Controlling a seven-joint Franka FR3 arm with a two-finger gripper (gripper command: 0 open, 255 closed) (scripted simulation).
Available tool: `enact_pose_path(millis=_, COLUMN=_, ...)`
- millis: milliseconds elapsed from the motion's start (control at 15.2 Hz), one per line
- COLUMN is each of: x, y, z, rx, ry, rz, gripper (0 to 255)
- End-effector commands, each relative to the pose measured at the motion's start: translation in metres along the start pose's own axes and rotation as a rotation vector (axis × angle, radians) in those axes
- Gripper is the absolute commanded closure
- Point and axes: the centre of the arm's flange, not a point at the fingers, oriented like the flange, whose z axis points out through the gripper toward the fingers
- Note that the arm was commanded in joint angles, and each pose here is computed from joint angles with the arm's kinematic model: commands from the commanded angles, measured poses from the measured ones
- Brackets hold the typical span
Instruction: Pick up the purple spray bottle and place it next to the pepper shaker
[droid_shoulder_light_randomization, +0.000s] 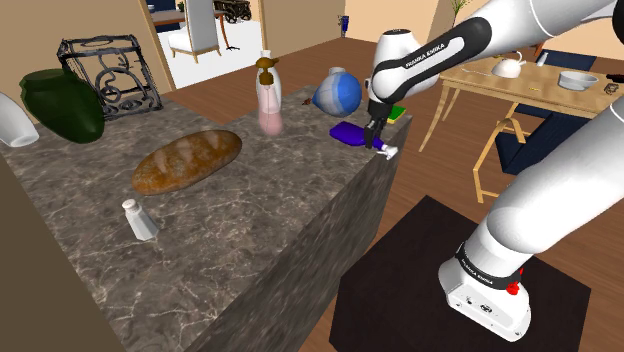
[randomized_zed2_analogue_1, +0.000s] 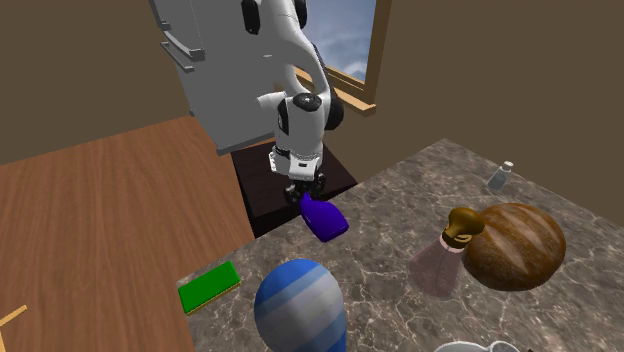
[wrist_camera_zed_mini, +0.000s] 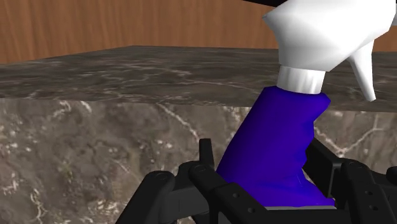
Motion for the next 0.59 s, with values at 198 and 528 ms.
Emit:
enact_pose_path(millis=198, x=0.0, y=0.002, z=-0.026, rx=0.0, ry=0.0, rz=0.0, gripper=255)
enact_pose_path(millis=528, x=0.001, y=0.003, z=-0.053, rx=0.0, ry=0.0, rz=0.0, gripper=255)
